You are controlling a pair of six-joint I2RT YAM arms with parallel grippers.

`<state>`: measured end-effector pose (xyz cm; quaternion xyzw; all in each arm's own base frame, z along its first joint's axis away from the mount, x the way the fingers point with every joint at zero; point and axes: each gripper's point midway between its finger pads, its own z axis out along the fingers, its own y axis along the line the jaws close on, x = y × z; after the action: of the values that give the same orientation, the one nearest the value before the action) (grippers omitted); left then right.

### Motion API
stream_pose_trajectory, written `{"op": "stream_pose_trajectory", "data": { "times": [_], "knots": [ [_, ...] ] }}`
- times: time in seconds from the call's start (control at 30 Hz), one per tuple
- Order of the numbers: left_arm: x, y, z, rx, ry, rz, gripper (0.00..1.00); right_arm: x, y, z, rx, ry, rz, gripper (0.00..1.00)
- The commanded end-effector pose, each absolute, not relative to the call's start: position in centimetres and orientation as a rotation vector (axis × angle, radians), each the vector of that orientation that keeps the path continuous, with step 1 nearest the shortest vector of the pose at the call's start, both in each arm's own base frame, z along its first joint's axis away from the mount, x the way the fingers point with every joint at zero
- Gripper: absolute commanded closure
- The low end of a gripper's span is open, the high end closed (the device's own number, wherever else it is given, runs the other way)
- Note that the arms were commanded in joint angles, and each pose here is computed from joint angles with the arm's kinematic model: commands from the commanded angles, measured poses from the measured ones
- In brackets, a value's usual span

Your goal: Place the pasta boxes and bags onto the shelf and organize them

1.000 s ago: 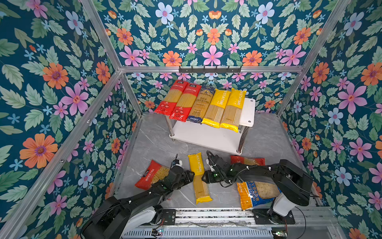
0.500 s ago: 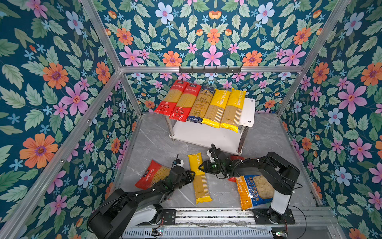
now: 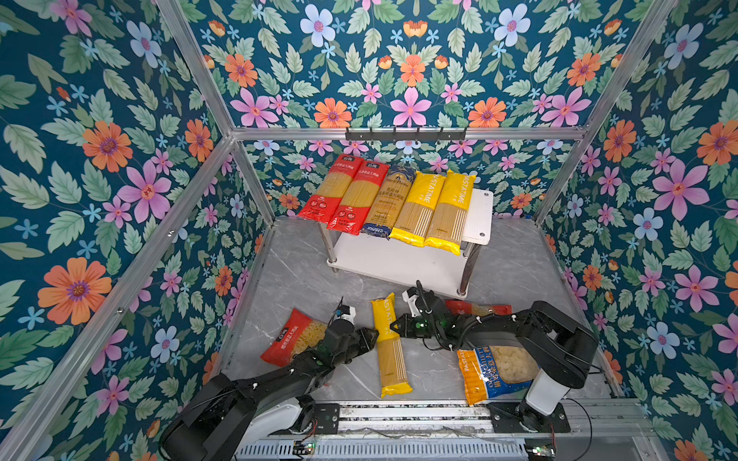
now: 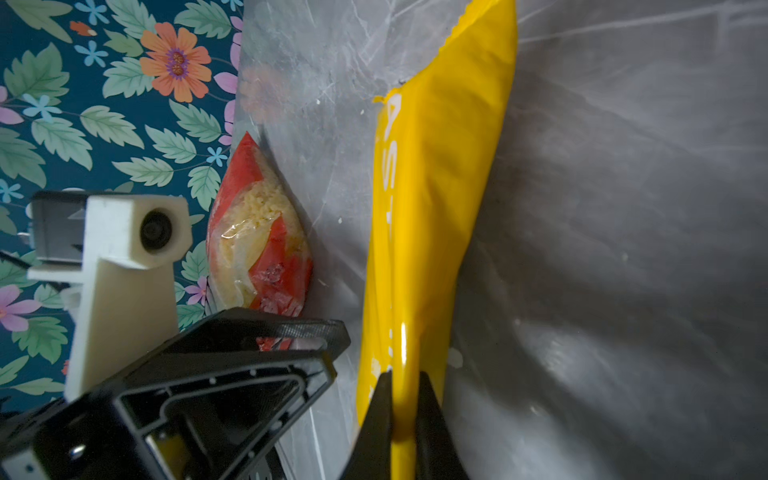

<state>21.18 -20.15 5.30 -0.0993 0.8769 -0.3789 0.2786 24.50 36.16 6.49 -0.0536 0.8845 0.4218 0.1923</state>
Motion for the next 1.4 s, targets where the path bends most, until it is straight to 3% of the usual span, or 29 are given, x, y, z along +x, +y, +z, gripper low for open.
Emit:
{"op": "stream_pose_trajectory", "data": {
  "times": [0.0, 0.23, 0.5, 1.0, 1.37],
  "knots": [
    [21.5, -20.0, 6.6, -0.227, 2.334, -0.984, 0.63, 25.6, 36.5, 10.6, -0.236, 2.301, 1.193, 0.93],
    [21.8, -19.4, 10.4, -0.15, 2.259, -0.947, 0.53, 24.8, 35.5, 15.7, -0.444, 2.124, 1.088, 1.0],
    [21.0, -20.8, 15.4, 0.017, 2.007, -1.135, 0.39, 22.8, 34.8, 20.8, -0.712, 1.914, 0.972, 1.0],
    [17.6, -25.2, 21.7, 0.302, 1.729, -1.392, 0.27, 19.9, 33.2, 31.7, -0.753, 1.556, 1.088, 1.0],
    [16.9, -26.6, 25.5, 0.408, 1.625, -1.468, 0.3, 17.6, 32.7, 38.2, -0.778, 1.335, 1.19, 1.0]
  ]
}}
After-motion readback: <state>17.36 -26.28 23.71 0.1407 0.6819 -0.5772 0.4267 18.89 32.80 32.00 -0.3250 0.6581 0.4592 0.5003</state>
